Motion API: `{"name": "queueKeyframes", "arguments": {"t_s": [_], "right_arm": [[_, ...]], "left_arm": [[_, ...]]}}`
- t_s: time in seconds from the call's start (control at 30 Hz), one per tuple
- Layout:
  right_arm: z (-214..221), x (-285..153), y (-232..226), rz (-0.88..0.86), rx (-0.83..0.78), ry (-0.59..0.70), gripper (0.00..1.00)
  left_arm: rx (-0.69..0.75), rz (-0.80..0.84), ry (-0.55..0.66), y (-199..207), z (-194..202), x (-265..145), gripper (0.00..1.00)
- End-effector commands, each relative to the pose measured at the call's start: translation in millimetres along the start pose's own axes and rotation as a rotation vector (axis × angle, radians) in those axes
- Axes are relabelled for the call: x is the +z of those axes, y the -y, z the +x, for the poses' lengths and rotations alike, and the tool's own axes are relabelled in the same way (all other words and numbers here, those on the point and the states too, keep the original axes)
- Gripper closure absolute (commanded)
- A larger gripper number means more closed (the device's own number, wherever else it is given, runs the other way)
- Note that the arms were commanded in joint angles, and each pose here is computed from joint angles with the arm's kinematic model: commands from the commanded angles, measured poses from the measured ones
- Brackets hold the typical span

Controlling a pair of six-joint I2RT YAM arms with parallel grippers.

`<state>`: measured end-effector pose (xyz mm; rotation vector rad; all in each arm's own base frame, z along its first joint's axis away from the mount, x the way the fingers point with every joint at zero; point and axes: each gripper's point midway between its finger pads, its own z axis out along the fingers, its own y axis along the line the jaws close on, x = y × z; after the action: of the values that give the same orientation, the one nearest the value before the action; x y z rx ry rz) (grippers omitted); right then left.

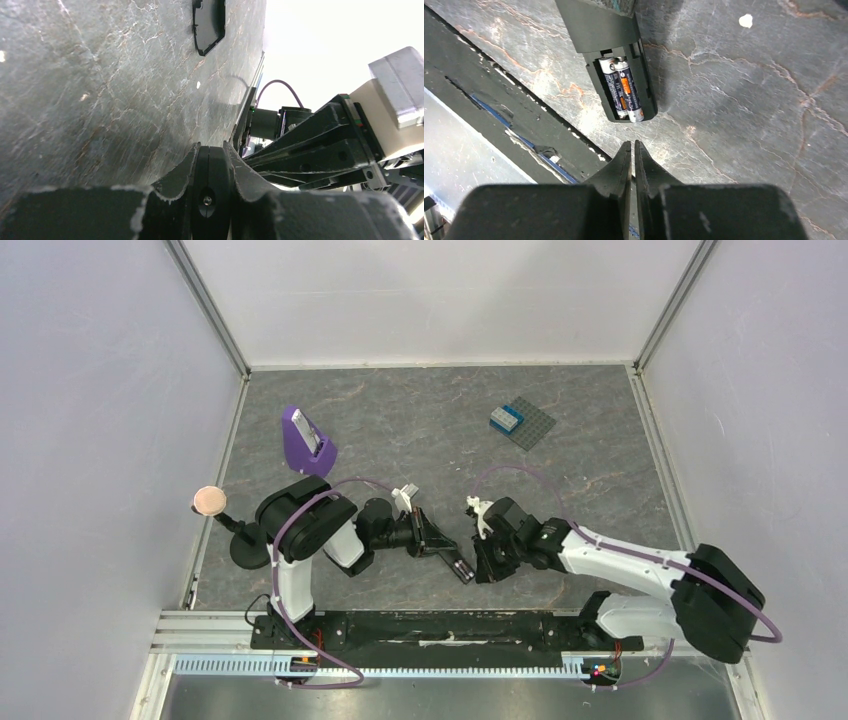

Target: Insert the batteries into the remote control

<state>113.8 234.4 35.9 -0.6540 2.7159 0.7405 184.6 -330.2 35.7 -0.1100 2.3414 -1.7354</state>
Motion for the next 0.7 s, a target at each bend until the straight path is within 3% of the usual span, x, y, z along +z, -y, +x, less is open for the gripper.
{"name": "queueKeyframes", "arguments": {"t_s": [0.0, 0.07, 0.4, 0.67], "right_arm": [[-16, -15, -3, 0.001, 0.006, 0.099, 0.90], [-26, -22, -8, -0.010, 0.006, 0.147, 0.86], [-91, -87, -30, -0.048, 0.107, 0.520, 0.42], [-126, -142, -44, -0.179, 0.309, 0.804, 0.20]], "left_arm": [[0.017, 0.090, 0.041, 30, -10, -1, 0.98], [0.012, 0.113, 0.046, 38, -11, -2, 0.98], [0.006, 0.204, 0.075, 96, -20, -19, 0.98], [0.055, 0.156, 0.107, 147, -34, -34, 0.98]]}}
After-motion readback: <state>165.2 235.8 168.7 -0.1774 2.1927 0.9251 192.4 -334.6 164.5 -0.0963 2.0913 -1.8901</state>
